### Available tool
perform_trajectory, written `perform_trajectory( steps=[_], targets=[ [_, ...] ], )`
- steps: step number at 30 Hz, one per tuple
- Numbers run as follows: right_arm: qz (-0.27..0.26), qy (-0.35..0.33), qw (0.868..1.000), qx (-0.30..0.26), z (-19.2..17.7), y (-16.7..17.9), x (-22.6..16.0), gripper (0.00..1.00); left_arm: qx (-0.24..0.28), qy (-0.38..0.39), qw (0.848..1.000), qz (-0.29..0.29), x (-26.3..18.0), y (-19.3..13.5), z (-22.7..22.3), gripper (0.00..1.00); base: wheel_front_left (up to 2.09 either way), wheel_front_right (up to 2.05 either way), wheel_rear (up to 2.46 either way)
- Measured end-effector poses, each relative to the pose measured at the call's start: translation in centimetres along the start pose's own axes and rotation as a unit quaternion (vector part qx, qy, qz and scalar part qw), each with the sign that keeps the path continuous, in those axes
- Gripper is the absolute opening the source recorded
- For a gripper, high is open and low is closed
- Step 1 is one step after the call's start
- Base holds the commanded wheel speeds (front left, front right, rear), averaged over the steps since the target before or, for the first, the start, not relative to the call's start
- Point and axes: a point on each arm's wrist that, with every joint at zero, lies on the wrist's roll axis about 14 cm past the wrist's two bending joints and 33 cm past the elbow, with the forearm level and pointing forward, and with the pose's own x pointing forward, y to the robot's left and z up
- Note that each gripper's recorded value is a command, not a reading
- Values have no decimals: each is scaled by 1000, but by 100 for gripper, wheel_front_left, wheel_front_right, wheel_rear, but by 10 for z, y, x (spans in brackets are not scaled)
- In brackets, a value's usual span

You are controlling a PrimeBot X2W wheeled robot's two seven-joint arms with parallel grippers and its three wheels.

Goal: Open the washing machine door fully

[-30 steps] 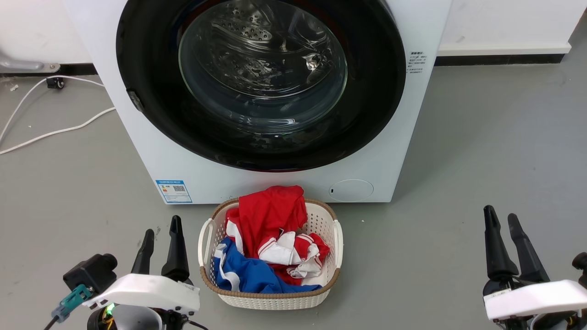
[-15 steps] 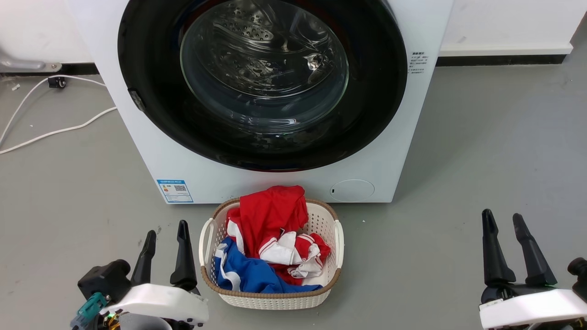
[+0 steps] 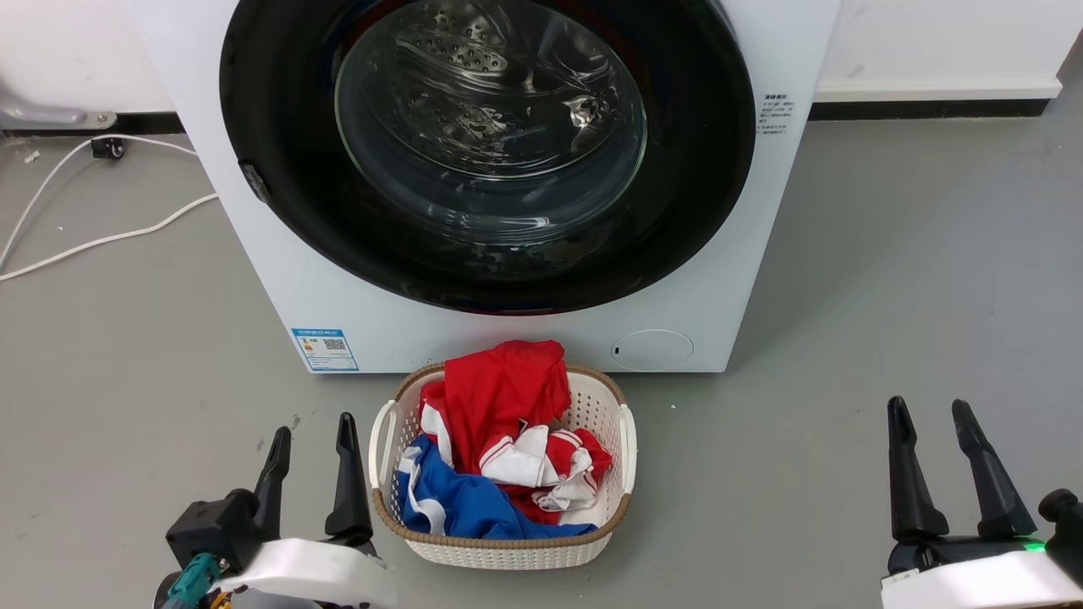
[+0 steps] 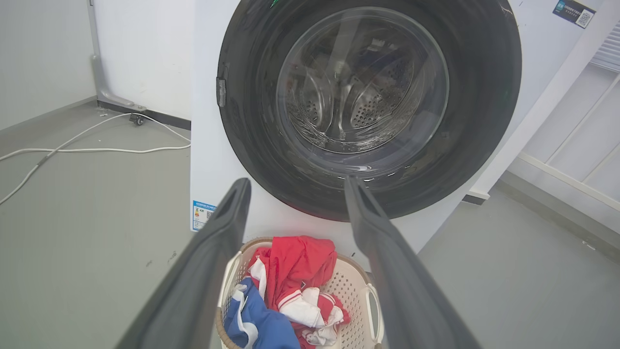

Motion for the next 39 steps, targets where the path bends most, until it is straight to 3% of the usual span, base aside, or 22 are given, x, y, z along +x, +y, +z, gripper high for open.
perform_trajectory(
  steps=[39],
  targets=[
    [34,-28,992,-119,10,14,-9,100,95,-19,995,-18,-12,-1,-7,100,0,0,0]
  ],
)
